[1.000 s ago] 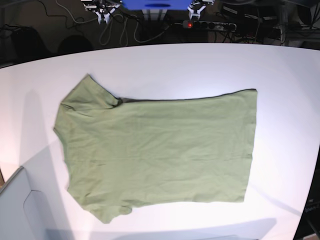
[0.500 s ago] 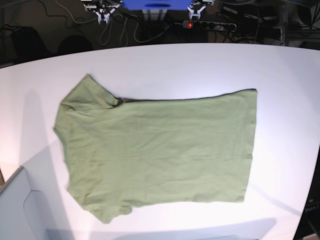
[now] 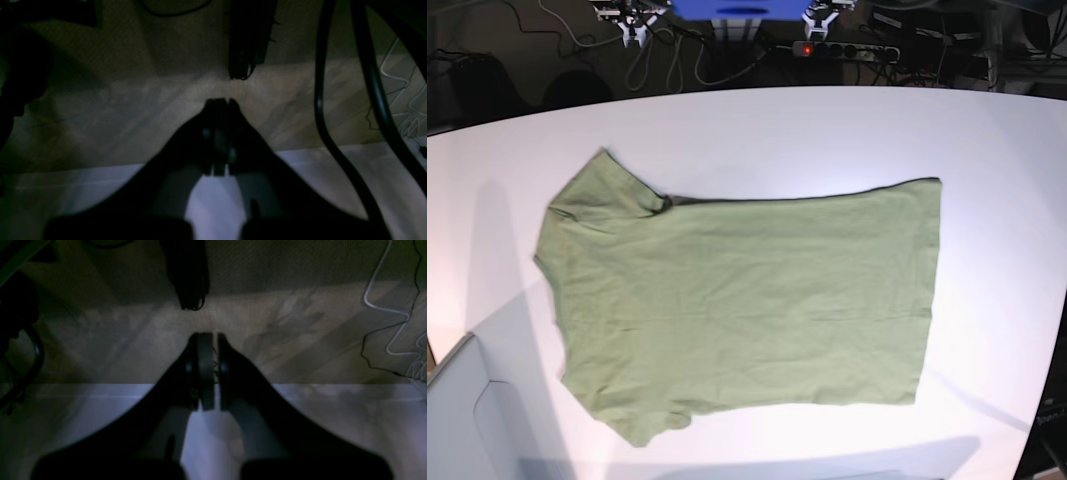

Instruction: Fold the T-shirt properly

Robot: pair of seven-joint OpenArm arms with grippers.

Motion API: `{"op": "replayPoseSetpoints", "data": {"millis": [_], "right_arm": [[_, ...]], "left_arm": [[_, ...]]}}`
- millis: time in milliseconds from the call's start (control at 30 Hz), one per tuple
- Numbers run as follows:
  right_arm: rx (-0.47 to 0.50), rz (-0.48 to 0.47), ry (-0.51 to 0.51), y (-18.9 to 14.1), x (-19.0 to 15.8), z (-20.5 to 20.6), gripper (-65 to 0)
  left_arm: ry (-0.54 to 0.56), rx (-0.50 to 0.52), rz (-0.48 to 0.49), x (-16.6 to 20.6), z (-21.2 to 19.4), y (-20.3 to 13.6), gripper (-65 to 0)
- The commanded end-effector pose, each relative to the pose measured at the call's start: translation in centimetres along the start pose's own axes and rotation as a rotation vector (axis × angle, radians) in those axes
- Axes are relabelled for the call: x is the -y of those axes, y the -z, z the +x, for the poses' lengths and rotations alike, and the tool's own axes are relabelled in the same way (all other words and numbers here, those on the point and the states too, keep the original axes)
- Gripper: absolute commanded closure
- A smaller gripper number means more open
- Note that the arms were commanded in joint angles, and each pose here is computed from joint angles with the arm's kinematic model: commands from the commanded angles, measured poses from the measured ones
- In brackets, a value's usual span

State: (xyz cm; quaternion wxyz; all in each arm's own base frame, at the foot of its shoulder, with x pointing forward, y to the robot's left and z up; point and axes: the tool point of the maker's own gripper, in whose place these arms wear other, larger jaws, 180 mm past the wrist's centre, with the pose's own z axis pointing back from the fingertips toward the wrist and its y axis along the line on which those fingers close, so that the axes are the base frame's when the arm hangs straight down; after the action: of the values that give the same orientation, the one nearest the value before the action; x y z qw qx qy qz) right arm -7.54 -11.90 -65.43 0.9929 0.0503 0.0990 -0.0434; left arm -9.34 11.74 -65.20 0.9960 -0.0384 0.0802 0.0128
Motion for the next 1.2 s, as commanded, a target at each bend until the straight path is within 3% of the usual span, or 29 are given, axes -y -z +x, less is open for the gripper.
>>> {"op": "replayPoseSetpoints", "data": {"millis": [0,333,633,900,1167], "right_arm": [[-0.01,0.02,-0.009,0.0,-0.2,-0.6,0.0],[-0.002,0.02,-0.009,0.0,-0.2,-0.4,0.0],[0.119,0.024,-0.046,-2.3,0.1,-1.8,0.0],[0.265,0.017,-0.105,-7.4,0.8,-2.5,0.0],[0.463,0.011,-0.214,-15.7,0.8,-0.5,0.0]], "left_arm": [[0.002,-0.013,0.004,-0.1,-0.6,0.0,0.0],[-0.001,-0.008,0.001,0.0,-0.6,0.0,0.0],[0.015,0.107,0.02,-1.5,-1.2,-2.3,0.0],[0.095,0.281,0.064,-4.2,-0.4,-8.0,0.0],[0.184,0.52,0.047,-2.7,3.1,-16.9,-0.1]]}}
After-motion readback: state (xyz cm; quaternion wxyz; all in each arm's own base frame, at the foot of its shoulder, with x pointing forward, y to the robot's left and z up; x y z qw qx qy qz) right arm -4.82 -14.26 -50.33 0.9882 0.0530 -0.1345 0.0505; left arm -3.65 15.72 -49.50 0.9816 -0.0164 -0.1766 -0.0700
